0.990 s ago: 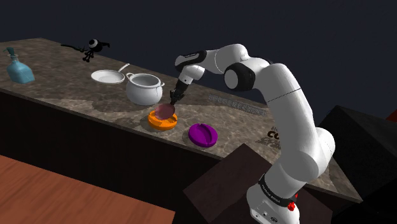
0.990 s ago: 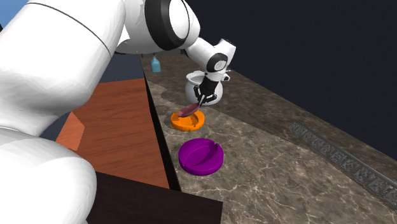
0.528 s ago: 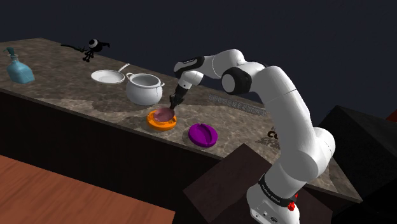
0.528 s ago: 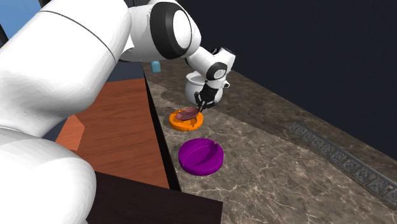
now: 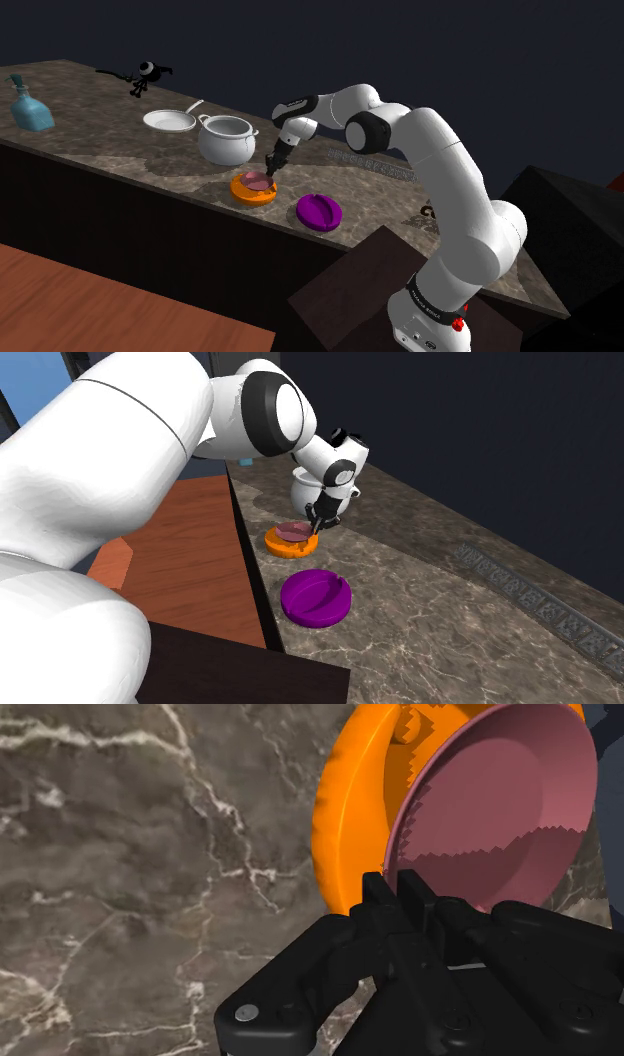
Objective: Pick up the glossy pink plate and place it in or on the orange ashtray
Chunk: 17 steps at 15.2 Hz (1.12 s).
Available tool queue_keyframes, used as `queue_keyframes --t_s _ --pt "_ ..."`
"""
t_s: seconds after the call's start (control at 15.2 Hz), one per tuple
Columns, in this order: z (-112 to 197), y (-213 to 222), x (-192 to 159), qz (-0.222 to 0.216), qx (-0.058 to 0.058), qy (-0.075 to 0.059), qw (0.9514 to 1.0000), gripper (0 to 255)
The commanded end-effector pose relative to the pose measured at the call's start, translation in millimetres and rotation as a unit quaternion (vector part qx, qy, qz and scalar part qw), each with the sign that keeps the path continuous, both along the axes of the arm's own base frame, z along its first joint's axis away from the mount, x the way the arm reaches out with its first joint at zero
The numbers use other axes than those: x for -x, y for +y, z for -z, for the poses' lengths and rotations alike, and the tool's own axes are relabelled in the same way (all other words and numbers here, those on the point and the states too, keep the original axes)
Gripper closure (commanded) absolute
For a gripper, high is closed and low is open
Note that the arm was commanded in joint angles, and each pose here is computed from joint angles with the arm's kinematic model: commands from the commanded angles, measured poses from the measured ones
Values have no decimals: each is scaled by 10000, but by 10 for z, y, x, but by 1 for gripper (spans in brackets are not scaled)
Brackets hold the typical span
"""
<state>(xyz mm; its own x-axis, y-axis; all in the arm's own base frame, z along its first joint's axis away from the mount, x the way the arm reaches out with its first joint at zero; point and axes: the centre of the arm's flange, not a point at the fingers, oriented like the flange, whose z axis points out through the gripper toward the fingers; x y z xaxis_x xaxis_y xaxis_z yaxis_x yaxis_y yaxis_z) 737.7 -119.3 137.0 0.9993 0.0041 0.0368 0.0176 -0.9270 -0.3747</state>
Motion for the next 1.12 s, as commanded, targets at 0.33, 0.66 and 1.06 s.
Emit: queue_keyframes --t_s 0.33,0.66,1.06 --pt "12 11 5 -5 -5 4 10000 0" --pt "-233 -89 10 -5 -5 4 10000 0" --pt "-451 -178 17 -5 -5 4 10000 0"
